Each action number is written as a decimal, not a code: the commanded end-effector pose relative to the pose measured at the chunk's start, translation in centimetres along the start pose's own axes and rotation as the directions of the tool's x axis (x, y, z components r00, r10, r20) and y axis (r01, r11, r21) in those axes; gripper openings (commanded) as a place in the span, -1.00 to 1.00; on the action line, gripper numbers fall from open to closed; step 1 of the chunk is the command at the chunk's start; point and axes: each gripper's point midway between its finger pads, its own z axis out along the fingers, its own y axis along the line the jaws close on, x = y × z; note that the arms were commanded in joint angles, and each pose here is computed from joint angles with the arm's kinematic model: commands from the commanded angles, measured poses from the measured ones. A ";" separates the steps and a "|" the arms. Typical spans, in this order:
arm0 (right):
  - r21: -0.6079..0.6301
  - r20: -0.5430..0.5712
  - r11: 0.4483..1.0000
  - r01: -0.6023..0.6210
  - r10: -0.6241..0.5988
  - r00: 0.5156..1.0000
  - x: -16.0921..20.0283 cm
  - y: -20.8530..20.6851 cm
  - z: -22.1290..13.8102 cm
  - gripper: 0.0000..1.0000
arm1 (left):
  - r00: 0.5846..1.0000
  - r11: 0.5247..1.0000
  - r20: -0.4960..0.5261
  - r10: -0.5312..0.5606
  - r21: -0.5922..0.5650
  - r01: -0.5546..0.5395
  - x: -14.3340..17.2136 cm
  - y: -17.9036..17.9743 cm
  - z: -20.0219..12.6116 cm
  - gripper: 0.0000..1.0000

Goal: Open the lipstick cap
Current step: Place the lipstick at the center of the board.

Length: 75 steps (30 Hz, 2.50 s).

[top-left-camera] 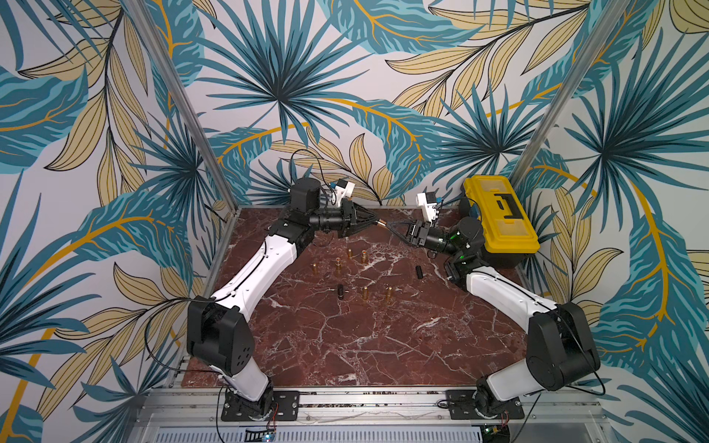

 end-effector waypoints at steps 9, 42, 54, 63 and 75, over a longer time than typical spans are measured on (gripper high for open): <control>-0.018 -0.006 1.000 0.021 -0.021 1.000 -0.1 0.6 0.4 -0.42 | 0.999 0.999 -0.012 0.050 0.019 -0.050 0.4 -0.9 -0.1 -0.89; 0.006 -0.079 0.994 -0.113 0.113 0.990 1.2 -1.8 1.1 -0.68 | 0.987 0.987 0.008 0.163 -0.018 -0.163 0.0 0.9 0.2 -0.43; 0.056 -0.091 0.989 -0.135 0.140 0.986 1.7 -3.2 1.0 -0.70 | 0.984 0.984 0.022 0.178 -0.024 -0.177 -0.5 1.2 -0.5 -0.24; 0.111 -0.128 0.984 -0.141 0.154 0.980 2.6 -4.8 0.2 -0.72 | 0.982 0.984 0.069 0.176 -0.042 -0.173 -1.9 1.4 -2.4 -0.13; 0.491 -0.324 0.869 0.057 0.122 0.938 2.4 -7.2 -4.7 -0.75 | 0.969 0.979 0.169 0.183 -0.126 -0.163 -3.3 3.7 -5.6 -0.10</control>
